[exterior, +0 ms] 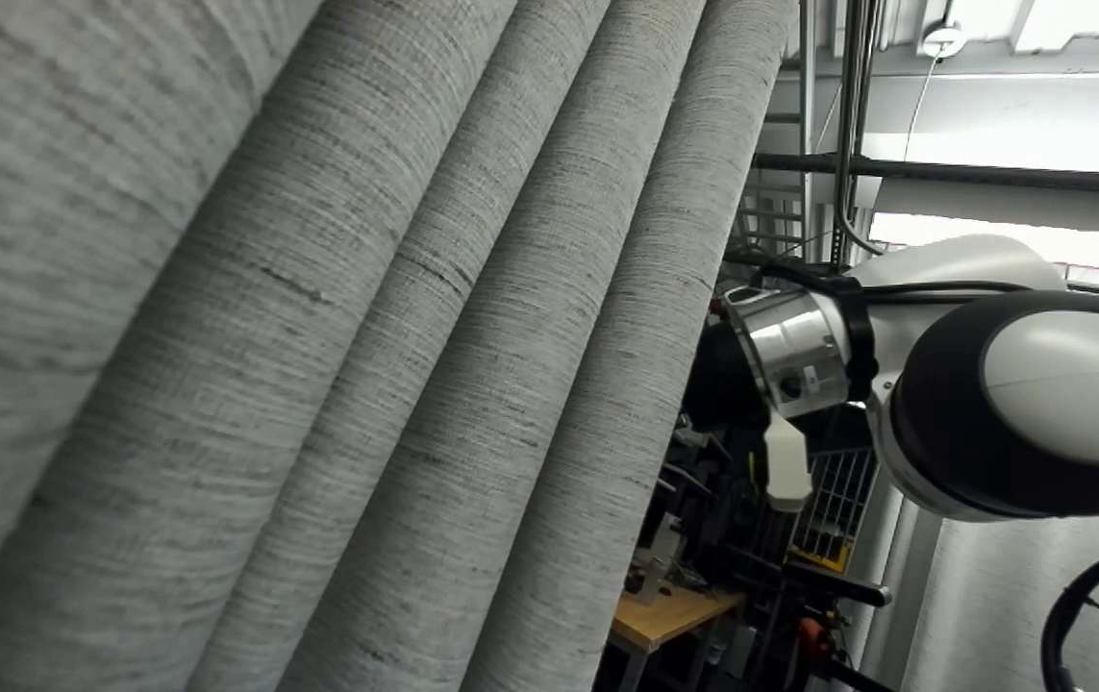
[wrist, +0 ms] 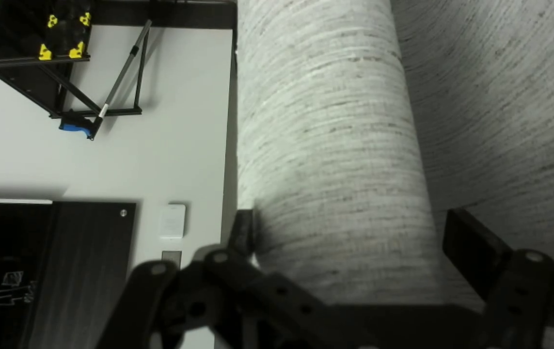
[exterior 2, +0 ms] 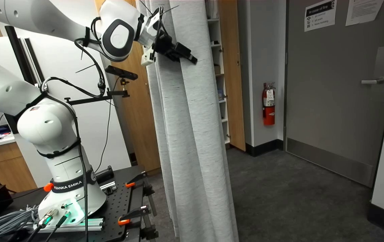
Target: Pull the curtain to the right
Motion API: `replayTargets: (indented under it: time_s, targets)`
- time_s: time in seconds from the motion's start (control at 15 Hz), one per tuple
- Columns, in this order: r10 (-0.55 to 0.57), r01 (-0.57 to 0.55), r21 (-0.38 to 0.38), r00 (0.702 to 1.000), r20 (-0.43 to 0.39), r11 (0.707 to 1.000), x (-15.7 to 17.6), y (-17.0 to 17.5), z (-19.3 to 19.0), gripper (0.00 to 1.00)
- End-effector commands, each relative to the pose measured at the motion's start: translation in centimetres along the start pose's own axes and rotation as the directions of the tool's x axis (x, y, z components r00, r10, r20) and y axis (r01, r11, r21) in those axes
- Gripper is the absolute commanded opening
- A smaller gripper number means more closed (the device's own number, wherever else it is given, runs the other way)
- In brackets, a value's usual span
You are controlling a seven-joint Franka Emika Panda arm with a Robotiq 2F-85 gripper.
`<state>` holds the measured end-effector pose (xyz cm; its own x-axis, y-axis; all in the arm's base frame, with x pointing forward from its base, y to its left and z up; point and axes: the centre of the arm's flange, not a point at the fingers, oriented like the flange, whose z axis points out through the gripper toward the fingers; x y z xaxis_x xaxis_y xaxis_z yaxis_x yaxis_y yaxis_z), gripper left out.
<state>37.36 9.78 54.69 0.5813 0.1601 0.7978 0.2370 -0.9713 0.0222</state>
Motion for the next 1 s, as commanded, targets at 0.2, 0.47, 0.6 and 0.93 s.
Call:
replayTargets:
  time_s: [0.2, 0.47, 0.6, 0.93]
  targets:
    - [0.001, -0.001, 0.0, 1.0, 0.005, 1.0, -0.14, 0.0, 0.14, 1.0]
    - [0.004, -0.004, 0.003, 1.0, 0.005, 1.0, -0.18, 0.03, 0.21, 1.0]
    - [0.008, -0.008, 0.001, 1.0, 0.005, 1.0, -0.26, 0.07, 0.3, 1.0]
    - [0.02, -0.02, -0.006, 1.0, -0.002, 1.0, -0.37, 0.24, 0.52, 0.51]
